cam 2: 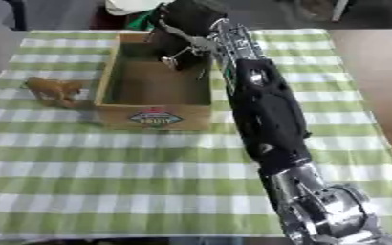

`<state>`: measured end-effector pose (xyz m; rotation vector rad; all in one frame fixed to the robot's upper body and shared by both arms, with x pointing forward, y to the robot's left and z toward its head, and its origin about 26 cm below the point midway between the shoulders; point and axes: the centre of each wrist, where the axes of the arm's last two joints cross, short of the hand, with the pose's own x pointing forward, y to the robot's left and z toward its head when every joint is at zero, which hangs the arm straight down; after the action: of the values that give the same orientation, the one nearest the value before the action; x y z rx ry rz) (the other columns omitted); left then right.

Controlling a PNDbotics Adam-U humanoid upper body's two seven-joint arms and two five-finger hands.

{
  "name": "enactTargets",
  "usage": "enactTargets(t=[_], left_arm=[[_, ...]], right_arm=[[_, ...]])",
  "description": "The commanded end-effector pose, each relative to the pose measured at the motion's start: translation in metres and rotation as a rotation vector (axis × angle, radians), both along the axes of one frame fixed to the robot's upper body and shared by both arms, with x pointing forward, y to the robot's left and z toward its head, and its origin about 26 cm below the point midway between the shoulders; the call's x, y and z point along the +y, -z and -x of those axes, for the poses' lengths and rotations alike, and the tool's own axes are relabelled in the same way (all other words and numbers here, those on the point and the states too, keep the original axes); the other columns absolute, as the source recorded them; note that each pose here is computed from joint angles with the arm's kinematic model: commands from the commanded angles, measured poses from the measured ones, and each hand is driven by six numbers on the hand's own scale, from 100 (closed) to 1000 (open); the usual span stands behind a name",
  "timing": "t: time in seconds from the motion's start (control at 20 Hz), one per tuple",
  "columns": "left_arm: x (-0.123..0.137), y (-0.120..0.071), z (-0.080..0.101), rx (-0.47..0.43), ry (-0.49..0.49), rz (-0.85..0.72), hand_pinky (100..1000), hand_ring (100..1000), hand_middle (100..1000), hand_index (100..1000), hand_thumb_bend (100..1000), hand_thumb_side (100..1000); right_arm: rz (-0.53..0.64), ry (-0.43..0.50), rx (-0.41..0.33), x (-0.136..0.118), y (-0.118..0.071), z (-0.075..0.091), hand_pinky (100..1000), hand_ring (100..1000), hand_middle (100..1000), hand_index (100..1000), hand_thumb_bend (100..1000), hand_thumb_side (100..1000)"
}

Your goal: Pick up objects on the table and place them in the box.

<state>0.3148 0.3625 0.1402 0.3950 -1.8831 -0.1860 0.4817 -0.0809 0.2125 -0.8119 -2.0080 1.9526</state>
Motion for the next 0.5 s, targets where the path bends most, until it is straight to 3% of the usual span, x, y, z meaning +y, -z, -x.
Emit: enactTargets(t=[0.05, 0.15, 0.4, 0.45, 0.5], left_arm=[[-0.002, -0.011, -0.001, -0.032, 0.017, -0.014, 668, 677, 634, 747, 373, 457], [-0.002, -0.011, -0.001, -0.031, 0.016, -0.014, 668, 677, 634, 747, 373, 457], [-0.001, -0.011, -0.001, -0.030, 0.016, -0.013, 668, 677, 634, 747, 373, 457], [-0.001, -0.012, -0.002, -0.033, 0.015, -0.014, 668, 678, 633, 747, 374, 457], [-0.001, -0.012, -0.002, -0.033, 0.015, -0.014, 668, 678, 633, 747, 373, 457]], right_arm=[[0.029, -0.026, 0.031, 0.024, 0.005, 0.006, 564, 206, 554, 850, 100, 210], [0.069, -0.023, 0.071, 0.035, 0.017, 0.010, 573, 218, 568, 856, 100, 215], [0.093, -0.019, 0.089, 0.039, 0.019, 0.012, 573, 218, 568, 856, 100, 215], [0.110, -0.009, 0.101, 0.037, 0.023, 0.011, 658, 400, 741, 908, 100, 299], [0.142, 0.009, 0.133, 0.036, 0.035, 0.011, 670, 441, 759, 915, 100, 311]])
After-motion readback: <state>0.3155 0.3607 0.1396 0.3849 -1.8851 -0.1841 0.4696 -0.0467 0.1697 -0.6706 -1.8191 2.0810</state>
